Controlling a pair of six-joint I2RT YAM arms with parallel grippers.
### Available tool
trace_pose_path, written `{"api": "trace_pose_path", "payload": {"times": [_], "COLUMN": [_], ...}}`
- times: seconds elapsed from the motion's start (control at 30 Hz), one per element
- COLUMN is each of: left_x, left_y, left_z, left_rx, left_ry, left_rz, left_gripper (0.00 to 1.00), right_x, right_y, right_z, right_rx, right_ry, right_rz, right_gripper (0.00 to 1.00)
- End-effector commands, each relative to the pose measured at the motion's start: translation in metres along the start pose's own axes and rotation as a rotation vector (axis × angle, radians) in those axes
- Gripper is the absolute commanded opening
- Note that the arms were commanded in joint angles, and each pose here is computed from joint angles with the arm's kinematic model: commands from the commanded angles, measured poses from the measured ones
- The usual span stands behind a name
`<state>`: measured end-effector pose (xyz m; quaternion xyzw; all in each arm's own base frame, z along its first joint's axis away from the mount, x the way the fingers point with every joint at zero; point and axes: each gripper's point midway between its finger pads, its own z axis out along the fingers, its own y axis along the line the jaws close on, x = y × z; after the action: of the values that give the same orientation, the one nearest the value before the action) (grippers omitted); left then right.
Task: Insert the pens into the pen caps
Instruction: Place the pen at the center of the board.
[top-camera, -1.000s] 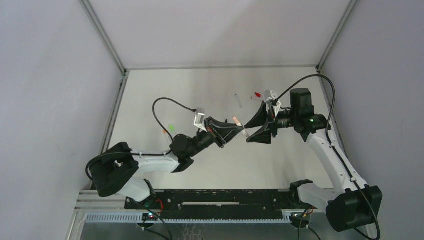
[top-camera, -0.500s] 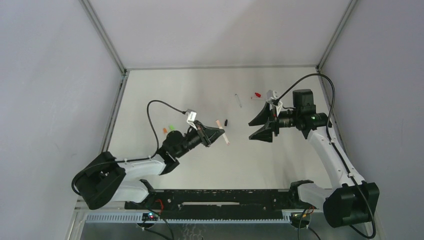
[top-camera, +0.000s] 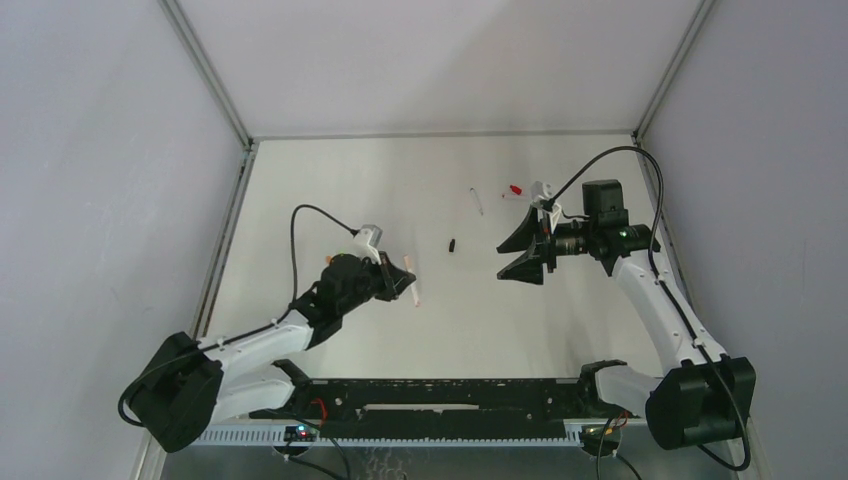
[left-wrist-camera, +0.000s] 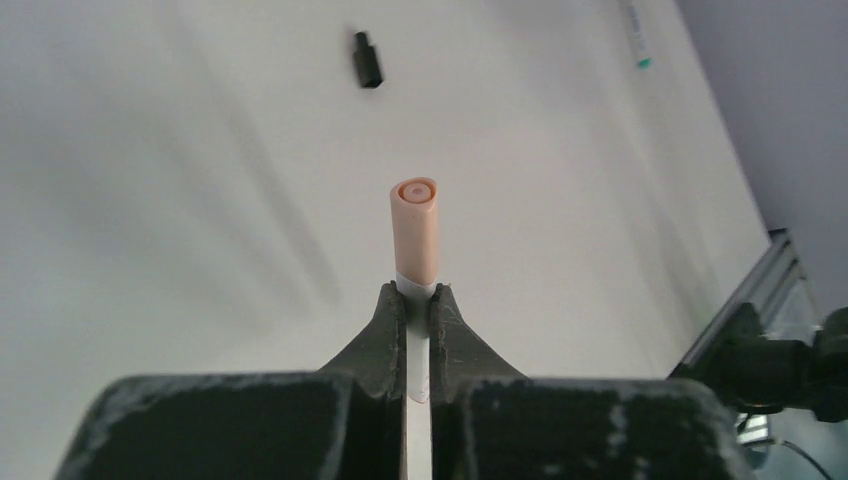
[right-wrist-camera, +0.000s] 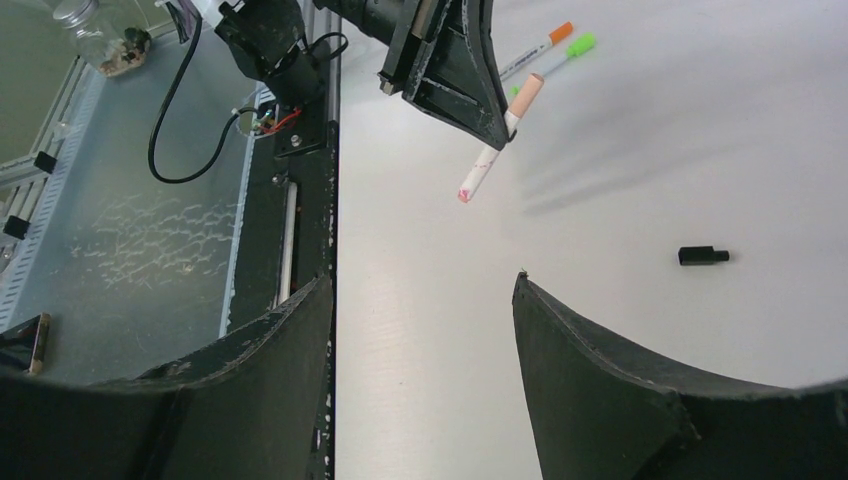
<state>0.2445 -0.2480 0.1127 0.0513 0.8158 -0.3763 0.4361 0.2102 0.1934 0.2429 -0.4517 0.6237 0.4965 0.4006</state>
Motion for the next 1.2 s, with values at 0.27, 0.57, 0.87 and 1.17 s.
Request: {"api": "trace_pose_path", "payload": {"times": [0.27,0.57,0.87,1.17], "left_x": [-0.031,-0.040,-0.046,-0.055], "left_y": [0.042,0.064,0.082,0.097], "left_z": [-0.023,-0.030,-0.038,-0.048], "left_rx": [-0.251,-0.324,-0.378,-0.455], "left_ry": [-0.032,-0.041,-0.074,-0.096], "left_rz": [0.073,0.003,-0.078,-0.108], "left_gripper": [0.00,0.00,0.00,0.00], "right_x": [0.002,0.000,0.001,0.001], "right_y": [-0.006,-0.006,-0.007,-0.007], "right_z": [0.001,-0.002,-0.002,-0.002], "right_rx": [0.006,0.017,0.019,0.022], "right_ry": [0.004,0.002,0.002,0.003], "right_rz": [-0.021,-0.028,-0.025,-0.020], "right_gripper": [0.73,0.73,0.73,0.73]}}
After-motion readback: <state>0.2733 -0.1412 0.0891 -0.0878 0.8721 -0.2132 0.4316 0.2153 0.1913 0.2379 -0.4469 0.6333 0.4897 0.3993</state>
